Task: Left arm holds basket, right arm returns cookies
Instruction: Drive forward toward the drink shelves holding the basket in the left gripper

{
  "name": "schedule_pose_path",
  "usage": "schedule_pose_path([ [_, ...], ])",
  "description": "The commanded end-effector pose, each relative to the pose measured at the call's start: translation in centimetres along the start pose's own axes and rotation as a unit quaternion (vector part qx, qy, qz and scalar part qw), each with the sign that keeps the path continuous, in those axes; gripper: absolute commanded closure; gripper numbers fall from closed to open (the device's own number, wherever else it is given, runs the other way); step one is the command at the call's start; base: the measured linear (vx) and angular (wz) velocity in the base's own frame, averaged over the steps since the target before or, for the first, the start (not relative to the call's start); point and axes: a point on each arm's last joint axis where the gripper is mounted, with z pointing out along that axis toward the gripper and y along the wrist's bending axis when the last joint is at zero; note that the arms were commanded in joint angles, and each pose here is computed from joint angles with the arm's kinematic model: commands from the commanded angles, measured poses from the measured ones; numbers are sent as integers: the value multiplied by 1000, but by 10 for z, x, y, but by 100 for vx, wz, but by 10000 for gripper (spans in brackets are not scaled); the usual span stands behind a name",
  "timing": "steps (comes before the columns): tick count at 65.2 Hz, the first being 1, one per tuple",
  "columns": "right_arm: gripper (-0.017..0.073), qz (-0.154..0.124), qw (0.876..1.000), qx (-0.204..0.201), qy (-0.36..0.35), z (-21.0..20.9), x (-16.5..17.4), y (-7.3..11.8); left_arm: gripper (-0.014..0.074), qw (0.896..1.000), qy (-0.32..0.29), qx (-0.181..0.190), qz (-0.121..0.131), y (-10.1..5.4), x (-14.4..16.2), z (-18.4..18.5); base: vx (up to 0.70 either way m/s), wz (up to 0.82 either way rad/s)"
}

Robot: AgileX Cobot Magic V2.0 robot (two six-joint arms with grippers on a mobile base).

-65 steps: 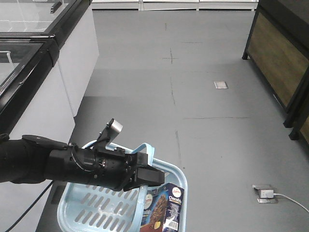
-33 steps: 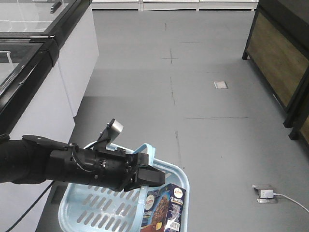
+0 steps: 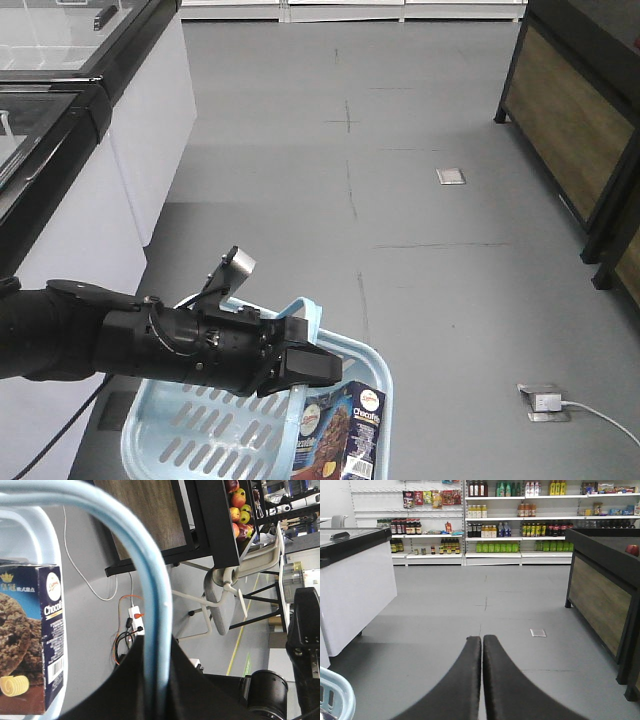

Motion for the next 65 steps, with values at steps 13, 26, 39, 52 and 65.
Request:
schedule_pose_path([
  [13, 567, -7, 999, 1, -43, -1, -7, 0, 601, 997, -26, 68, 8, -30, -6, -10, 13, -8],
  [26, 567, -7, 999, 1, -43, -1, -7, 0, 601, 997, -26, 68, 8, -30, -6, -10, 19, 5],
  [39, 567, -7, 999, 0, -43, -1, -7, 0, 601, 997, -26, 68, 8, -30, -6, -10, 20, 5],
  [52, 567, -7, 999, 0, -43, -1, -7, 0, 601, 997, -26, 68, 8, -30, -6, -10, 22, -15],
  [65, 567, -7, 999, 1, -43, -1, -7, 0, 601, 997, -26, 68, 8, -30, -6, -10, 25, -9],
])
